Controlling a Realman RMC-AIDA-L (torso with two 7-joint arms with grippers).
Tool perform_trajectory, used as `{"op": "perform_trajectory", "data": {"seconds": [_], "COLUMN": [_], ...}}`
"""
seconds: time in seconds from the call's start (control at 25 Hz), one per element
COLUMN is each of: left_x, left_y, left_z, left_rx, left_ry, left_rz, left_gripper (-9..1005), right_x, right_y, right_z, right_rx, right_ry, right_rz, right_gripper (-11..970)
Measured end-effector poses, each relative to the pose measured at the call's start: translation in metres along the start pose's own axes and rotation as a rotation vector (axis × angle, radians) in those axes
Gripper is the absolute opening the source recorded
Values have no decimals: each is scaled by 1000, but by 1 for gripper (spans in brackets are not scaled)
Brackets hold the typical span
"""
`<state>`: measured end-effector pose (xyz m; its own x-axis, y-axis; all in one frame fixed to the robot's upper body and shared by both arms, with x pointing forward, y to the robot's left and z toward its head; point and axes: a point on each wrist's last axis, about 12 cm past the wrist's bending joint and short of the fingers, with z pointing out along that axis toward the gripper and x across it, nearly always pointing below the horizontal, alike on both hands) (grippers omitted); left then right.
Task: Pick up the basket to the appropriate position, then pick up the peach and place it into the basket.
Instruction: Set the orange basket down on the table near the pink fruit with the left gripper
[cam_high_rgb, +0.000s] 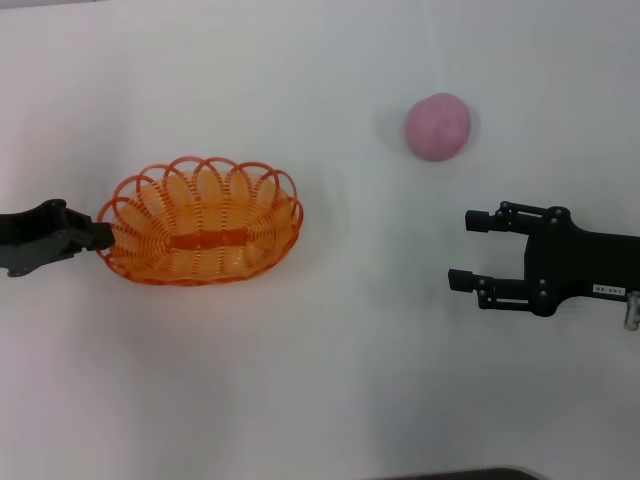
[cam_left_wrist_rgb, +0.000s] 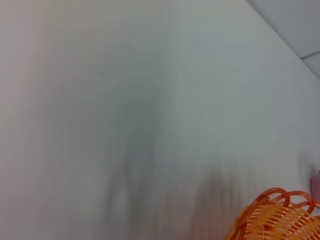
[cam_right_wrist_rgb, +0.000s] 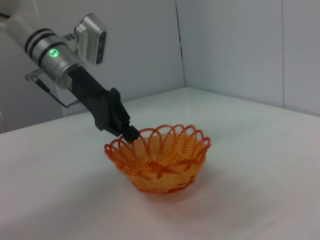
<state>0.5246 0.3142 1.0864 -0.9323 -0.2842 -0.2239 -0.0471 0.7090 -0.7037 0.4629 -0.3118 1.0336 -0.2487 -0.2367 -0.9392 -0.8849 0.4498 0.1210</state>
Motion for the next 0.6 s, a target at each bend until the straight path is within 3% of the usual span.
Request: {"op": "perform_trajectory", "data": {"seconds": [0.6], "left_x": [7], "left_y": [5], "left_z": [6], "left_rx": [-17], "left_ry": [-7], "left_rz": [8], "left_gripper": [49], "right_x": [0], "right_y": [0], "right_z": [1], "right_rx": [6], "right_ry": [-5], "right_rz": [2], "right_gripper": [810]}}
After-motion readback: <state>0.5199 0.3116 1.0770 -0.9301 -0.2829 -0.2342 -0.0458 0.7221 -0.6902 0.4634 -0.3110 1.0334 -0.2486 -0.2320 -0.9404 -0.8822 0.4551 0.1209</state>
